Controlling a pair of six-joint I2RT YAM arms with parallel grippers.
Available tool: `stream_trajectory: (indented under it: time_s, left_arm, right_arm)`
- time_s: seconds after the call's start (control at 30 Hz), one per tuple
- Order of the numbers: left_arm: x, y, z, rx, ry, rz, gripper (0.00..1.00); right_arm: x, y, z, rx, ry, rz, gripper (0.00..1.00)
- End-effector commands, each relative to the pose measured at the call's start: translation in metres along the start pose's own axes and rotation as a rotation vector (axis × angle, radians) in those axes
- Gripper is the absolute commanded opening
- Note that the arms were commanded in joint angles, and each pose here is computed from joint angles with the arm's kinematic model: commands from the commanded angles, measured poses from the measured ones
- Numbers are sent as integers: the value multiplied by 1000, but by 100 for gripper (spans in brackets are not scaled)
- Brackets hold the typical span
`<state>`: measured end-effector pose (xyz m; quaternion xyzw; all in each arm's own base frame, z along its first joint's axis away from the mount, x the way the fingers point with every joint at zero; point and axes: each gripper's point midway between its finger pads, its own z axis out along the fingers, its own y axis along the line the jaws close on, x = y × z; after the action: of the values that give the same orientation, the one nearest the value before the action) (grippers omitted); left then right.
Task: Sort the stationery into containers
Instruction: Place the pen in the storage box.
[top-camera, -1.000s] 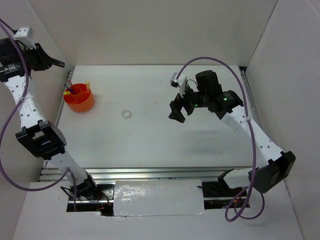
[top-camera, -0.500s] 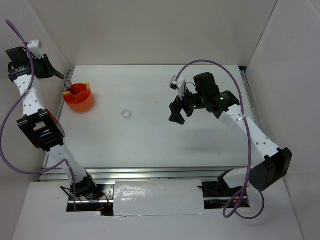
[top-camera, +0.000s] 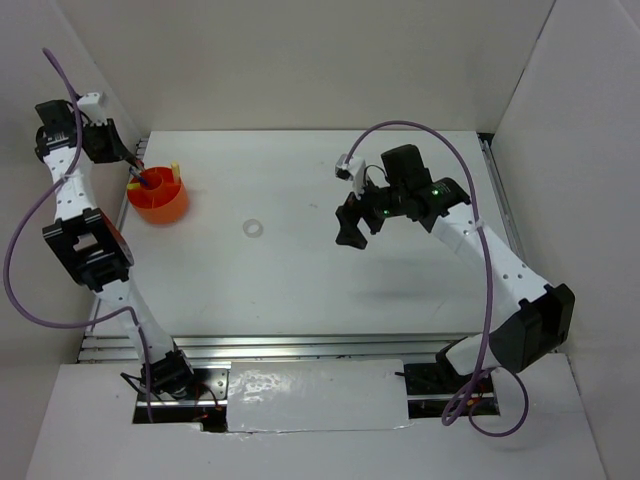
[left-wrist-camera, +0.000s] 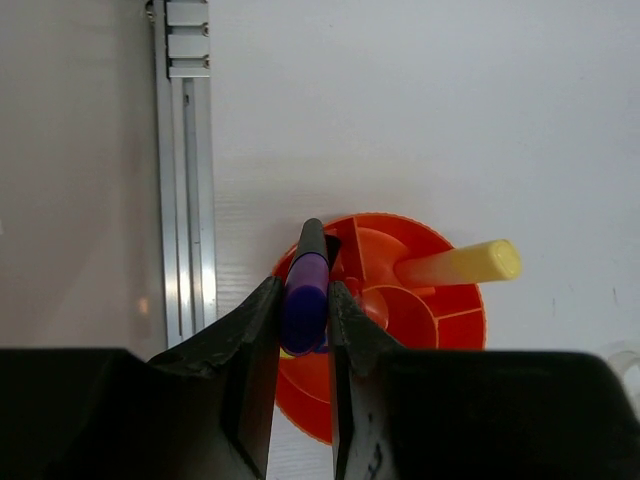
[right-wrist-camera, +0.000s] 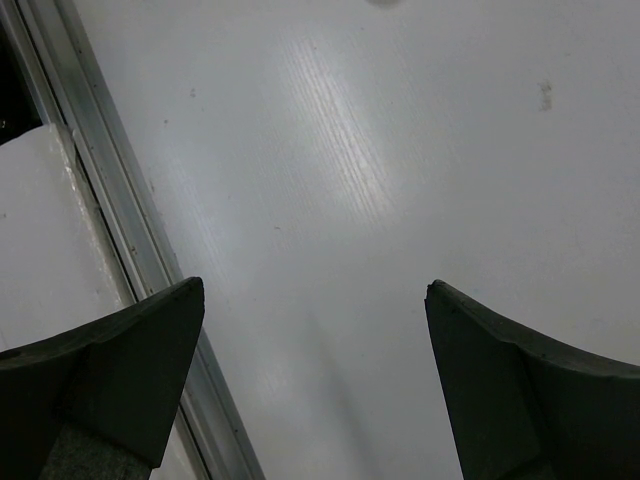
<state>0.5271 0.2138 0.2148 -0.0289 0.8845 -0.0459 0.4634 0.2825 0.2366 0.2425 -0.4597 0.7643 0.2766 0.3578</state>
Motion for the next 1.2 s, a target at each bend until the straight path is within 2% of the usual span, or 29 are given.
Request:
stream_trajectory:
  time_s: [0.0,0.27,0.6,0.67,0.7,0.77,0.8,0.9,1.0,1.17]
  left_arm:
    - [-14,-12,-4,53,-28,68,1]
    - [7,-22,-4,121,43,79,1]
    - [21,-17,0,107,89,85,1]
    - [21,-16,0,107,88,86,8]
    - [20,-15,0,106,87,87,19]
    - [21,-16,1,121,88,82,34]
    - [20,-17,1,125,85,79,48]
    - [13,-19,-3,135,63,76,66]
    - [0,-22,-10,133,25,83,74]
    - [-50,-30,-41,123,-126,101,75]
  right_arm:
    - [-15,-1,-6,-7,-34,-25,97]
    - [-15,-1,-2,-25,-24,-16,97]
    - [-19,-1,0,-36,-19,-11,97]
    - [-18,-2,-1,-32,-16,-8,97]
    - [-18,-2,0,-33,-16,-7,97]
    - [-19,-3,0,-30,-18,-5,98]
    - [-19,-3,0,-29,-18,-4,98]
    - [-22,-5,-1,-18,-28,6,99]
    - [-26,-8,-3,-1,-41,14,100]
    - [-32,-33,-12,109,-96,77,100]
